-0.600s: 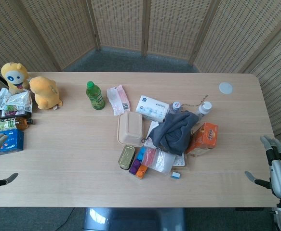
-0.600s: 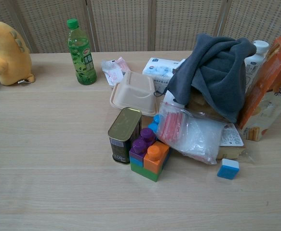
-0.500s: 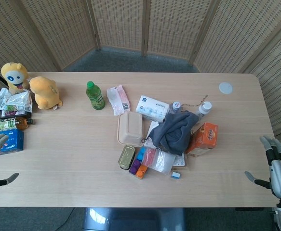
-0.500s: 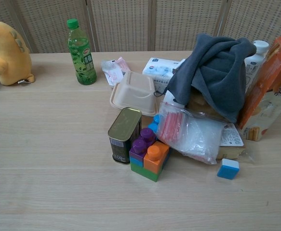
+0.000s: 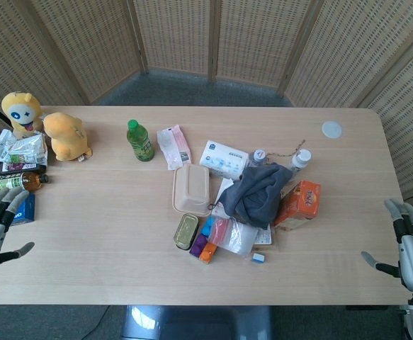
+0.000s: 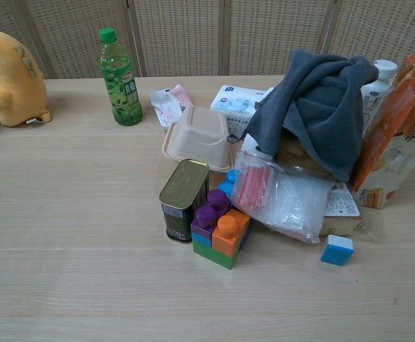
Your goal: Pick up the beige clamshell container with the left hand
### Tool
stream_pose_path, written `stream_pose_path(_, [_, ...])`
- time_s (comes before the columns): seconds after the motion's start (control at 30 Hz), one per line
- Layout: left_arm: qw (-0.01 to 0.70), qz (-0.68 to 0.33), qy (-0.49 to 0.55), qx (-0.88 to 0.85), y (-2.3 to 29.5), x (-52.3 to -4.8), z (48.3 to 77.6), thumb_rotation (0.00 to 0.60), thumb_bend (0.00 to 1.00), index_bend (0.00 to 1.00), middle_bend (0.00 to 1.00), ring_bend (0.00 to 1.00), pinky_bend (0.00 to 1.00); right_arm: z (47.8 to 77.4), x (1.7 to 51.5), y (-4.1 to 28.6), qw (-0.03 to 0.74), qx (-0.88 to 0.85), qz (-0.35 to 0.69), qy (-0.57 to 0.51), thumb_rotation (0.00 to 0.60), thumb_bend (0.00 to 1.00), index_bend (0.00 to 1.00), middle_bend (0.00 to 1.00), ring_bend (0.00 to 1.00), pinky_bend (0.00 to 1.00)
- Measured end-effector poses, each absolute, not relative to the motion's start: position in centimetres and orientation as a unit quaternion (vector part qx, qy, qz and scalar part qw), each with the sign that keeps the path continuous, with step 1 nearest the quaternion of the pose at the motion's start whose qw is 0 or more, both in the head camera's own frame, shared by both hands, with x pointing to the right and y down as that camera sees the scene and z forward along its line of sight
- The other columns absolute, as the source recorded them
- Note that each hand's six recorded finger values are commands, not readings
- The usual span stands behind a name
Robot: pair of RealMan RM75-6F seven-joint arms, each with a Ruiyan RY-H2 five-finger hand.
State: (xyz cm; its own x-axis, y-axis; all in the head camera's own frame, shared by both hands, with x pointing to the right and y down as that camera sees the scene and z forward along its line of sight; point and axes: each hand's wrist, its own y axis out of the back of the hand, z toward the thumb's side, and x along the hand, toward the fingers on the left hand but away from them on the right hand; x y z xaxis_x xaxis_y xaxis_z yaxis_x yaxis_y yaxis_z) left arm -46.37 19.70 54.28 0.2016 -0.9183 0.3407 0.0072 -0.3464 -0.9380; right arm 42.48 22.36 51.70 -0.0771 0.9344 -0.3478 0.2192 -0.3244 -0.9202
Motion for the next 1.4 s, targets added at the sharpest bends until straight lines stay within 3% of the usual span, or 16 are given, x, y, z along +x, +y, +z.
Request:
stream_pose_path(0.13, [0.517,-0.487,0.309,-0.632,16.9,-45.5,56.6,0.600,0.00,0.00,0.00,0.00,0.00,51.6,42.4,22.4,0.325,-0.598,0.551,-0.483,0.599,0.00,0.00,0.00,0.00,0.00])
stream_pose_path(0.27, [0.589,-0.424,0.245,-0.643,13.1,-41.2,59.3,0.600,0.00,0.00,0.00,0.00,0.00,51.5,42.5,22.3,0.324,-0.597,0.551,-0.486,0.597,0.00,0.00,0.00,0.00,0.00])
stream_pose_path(0.47, [0.622,-0.353,0.183,-0.675,10.2,-34.1,63.0,0.600,0.00,0.00,0.00,0.00,0.00,51.4,42.6,22.3,0.323,-0.598,0.549,-0.488,0.599,0.00,0.00,0.00,0.00,0.00])
stream_pose_path(0.7, [0.637,-0.351,0.119,-0.676,9.8,-29.9,67.1,0.600,0.00,0.00,0.00,0.00,0.00,51.1,42.6,22.2,0.321,-0.600,0.544,-0.492,0.599,0.00,0.00,0.00,0.00,0.00])
stream_pose_path(1.4, [0.648,-0.352,0.121,-0.665,9.0,-20.4,73.0,0.600,0.00,0.00,0.00,0.00,0.00,51.0,43.2,22.0,0.304,-0.605,0.539,-0.501,0.600,0.00,0.00,0.00,0.00,0.00])
